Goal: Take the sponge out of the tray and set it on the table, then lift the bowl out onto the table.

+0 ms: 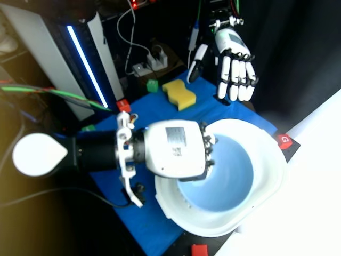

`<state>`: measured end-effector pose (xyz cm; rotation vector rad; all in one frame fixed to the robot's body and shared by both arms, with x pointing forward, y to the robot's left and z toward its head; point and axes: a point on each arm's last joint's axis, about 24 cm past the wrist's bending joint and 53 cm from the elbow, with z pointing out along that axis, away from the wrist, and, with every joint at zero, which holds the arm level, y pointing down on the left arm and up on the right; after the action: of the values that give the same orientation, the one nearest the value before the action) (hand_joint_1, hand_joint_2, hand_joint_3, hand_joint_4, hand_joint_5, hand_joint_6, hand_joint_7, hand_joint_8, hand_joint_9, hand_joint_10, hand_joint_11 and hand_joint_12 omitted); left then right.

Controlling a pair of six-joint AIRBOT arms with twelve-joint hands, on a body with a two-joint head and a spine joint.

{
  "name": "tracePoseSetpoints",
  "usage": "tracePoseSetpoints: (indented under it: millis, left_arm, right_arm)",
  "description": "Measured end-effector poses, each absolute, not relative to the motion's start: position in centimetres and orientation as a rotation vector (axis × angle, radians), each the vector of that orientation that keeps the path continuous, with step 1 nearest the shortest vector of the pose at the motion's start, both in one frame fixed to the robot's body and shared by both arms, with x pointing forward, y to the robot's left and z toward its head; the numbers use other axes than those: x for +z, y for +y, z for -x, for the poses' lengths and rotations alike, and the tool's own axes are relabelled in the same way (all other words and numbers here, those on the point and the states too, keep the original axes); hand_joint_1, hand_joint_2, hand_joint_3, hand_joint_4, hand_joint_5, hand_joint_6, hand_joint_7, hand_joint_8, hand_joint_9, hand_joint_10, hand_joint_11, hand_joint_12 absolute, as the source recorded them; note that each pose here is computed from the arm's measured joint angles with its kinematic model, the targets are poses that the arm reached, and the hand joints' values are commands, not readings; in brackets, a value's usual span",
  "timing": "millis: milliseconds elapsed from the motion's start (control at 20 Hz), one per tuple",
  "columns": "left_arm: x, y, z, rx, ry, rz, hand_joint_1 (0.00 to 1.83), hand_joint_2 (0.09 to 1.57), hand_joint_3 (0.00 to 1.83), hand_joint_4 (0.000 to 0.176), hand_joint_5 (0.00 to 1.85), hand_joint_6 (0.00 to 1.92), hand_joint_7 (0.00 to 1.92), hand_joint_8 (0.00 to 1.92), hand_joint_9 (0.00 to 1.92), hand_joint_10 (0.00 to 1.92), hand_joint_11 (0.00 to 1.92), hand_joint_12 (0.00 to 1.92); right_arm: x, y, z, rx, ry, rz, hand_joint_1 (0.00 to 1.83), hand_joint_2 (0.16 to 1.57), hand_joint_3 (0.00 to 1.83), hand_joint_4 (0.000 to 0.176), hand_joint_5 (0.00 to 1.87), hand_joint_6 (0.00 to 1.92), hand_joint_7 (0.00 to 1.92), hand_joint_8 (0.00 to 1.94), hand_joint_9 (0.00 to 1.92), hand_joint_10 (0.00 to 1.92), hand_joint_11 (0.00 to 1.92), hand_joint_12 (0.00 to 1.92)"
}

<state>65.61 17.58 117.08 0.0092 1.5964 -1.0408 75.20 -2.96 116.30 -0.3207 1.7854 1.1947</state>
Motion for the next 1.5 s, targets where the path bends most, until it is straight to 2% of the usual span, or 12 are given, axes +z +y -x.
tracePoseSetpoints:
  millis: [150,350,400,450,750,950,1100,1200,1350,1400,1450,1500]
  left_arm:
    - [117.2,17.7,-65.7,-1.042,1.592,-0.004,0.8,0.88,0.0,0.088,0.4,0.0,0.35,0.0,0.29,0.0,0.04,0.89]
    - [117.2,17.7,-65.6,-1.043,1.589,-0.005,0.79,0.88,0.0,0.067,0.41,0.0,0.34,0.0,0.29,0.0,0.05,0.89]
    - [117.2,17.7,-65.6,-1.044,1.589,-0.004,0.8,0.89,0.0,0.084,0.41,0.0,0.34,0.0,0.28,0.0,0.01,0.88]
    - [117.2,17.6,-65.6,-1.044,1.589,-0.005,0.79,0.89,0.0,0.092,0.41,0.0,0.34,0.0,0.28,0.0,0.01,0.88]
    - [117.1,17.9,-65.5,-1.047,1.586,0.01,0.82,0.89,0.0,0.097,0.42,0.0,0.36,0.0,0.29,0.0,0.0,0.88]
    - [117.1,18.9,-65.3,-1.04,1.586,0.043,0.86,0.92,0.0,0.056,0.42,0.0,0.33,0.0,0.26,0.0,0.0,0.62]
    - [117.8,20.1,-65.2,-1.034,1.559,0.067,0.84,0.93,0.0,0.059,0.43,0.0,0.34,0.0,0.28,0.0,0.0,0.67]
    - [117.8,20.3,-65.1,-1.034,1.555,0.073,0.81,0.92,0.0,0.061,0.43,0.0,0.36,0.0,0.3,0.0,0.0,0.72]
    - [117.6,20.2,-65.0,-1.035,1.562,0.075,0.86,0.9,0.0,0.068,0.44,0.0,0.37,0.0,0.29,0.0,0.0,0.7]
    - [117.7,20.2,-65.0,-1.037,1.559,0.073,0.87,0.9,0.0,0.067,0.44,0.0,0.36,0.0,0.29,0.0,0.0,0.69]
    - [117.7,20.3,-65.1,-1.035,1.558,0.082,0.86,0.9,0.0,0.07,0.44,0.0,0.36,0.0,0.29,0.0,0.0,0.69]
    - [117.7,20.4,-65.1,-1.035,1.556,0.085,0.86,0.9,0.0,0.072,0.44,0.0,0.36,0.0,0.29,0.0,0.0,0.68]
  right_arm:
    - [116.6,-3.7,-75.1,1.192,1.78,0.319,0.63,1.44,0.0,0.0,1.09,0.03,1.2,0.91,1.17,1.41,1.09,1.76]
    - [117.1,-4.7,-74.9,1.193,1.776,0.307,0.65,1.43,0.0,0.0,1.1,0.0,1.15,1.23,1.18,1.64,1.14,1.91]
    - [117.3,-4.7,-74.8,1.198,1.775,0.303,0.94,1.31,0.0,0.0,0.79,1.09,1.11,1.47,1.18,1.78,1.18,1.92]
    - [117.4,-4.7,-74.5,1.207,1.771,0.307,0.98,1.31,0.0,0.0,0.68,1.39,1.09,1.57,1.17,1.86,1.2,1.92]
    - [120.4,-5.6,-69.8,1.336,1.702,0.402,1.05,1.26,0.0,0.0,0.74,1.36,1.23,1.87,1.44,1.92,1.48,1.92]
    - [122.2,-7.2,-66.2,1.301,1.642,0.507,1.07,1.25,0.0,0.0,0.75,1.33,1.18,1.75,1.37,1.92,1.44,1.92]
    - [121.7,-7.7,-62.8,1.311,1.669,0.566,1.11,1.16,0.0,0.0,0.89,1.11,1.23,0.91,1.25,0.82,1.01,1.26]
    - [120.4,-7.3,-60.3,1.333,1.698,0.639,1.03,1.33,0.0,0.0,0.62,1.52,1.15,0.5,1.2,0.28,0.82,0.9]
    - [118.2,-5.9,-56.8,1.368,1.741,0.755,1.03,1.33,0.0,0.0,0.61,1.52,1.35,0.09,1.28,0.02,0.78,0.75]
    - [117.8,-5.7,-56.4,1.384,1.75,0.757,1.04,1.31,0.0,0.0,0.63,1.49,1.36,0.07,1.3,0.02,0.8,0.75]
    - [116.5,-5.3,-56.0,1.392,1.782,0.76,1.19,1.21,0.0,0.0,0.76,1.28,0.99,0.93,1.3,0.01,0.8,0.82]
    - [115.3,-4.9,-55.7,1.397,1.808,0.763,1.21,1.21,0.0,0.0,0.76,1.29,0.87,1.18,1.28,0.0,0.78,0.94]
